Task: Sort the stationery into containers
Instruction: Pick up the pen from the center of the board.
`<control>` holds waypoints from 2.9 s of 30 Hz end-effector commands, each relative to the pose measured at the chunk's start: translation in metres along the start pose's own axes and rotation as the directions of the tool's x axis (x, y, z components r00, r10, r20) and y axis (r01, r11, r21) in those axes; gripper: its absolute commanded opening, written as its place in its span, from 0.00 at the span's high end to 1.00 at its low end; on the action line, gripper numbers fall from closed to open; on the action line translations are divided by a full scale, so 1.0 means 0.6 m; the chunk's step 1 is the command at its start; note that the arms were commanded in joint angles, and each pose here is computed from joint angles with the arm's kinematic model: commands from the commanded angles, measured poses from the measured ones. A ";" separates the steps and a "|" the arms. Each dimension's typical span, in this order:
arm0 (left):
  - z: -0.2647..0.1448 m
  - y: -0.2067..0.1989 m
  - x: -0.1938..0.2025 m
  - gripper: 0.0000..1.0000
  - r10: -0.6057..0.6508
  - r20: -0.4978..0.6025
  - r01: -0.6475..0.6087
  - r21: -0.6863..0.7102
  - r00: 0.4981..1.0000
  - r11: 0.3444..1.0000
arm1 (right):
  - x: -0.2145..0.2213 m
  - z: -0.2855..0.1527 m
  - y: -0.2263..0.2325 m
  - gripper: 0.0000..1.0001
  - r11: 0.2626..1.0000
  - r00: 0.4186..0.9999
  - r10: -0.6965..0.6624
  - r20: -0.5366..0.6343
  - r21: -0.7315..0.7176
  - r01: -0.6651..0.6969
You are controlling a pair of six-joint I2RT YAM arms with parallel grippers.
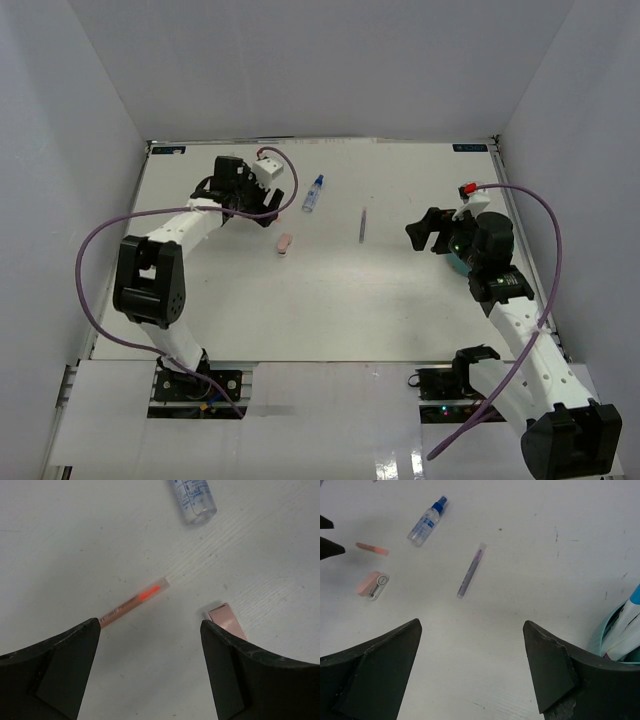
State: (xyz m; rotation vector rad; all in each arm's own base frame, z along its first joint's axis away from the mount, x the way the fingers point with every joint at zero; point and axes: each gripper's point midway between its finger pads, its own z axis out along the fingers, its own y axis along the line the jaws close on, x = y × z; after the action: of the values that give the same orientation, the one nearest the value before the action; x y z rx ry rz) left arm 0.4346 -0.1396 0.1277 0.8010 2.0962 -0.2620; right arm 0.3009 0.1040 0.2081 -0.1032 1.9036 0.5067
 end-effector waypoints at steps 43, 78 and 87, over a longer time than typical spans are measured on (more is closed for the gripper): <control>0.103 0.014 0.160 0.45 -0.056 -0.228 0.101 0.190 0.972 0.977 | 0.013 0.014 0.052 0.12 0.986 0.997 -0.075 0.017 -0.147 0.076; -0.076 -0.174 -0.065 0.94 -0.084 0.085 0.059 0.261 0.993 0.964 | 0.008 -0.008 0.186 0.13 0.857 0.987 -0.086 -0.132 -0.515 0.006; -0.128 -0.304 -0.125 0.93 -0.036 0.207 -0.053 0.409 0.978 0.911 | -0.042 0.018 0.267 0.15 0.785 0.987 0.017 -0.157 -0.609 -0.111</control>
State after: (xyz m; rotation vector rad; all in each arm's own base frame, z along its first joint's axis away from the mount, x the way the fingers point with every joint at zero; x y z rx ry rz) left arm 0.3185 -0.2695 0.1917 0.9763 1.9336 -0.7037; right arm 0.2693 0.2282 0.2369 -0.5125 1.9094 1.0790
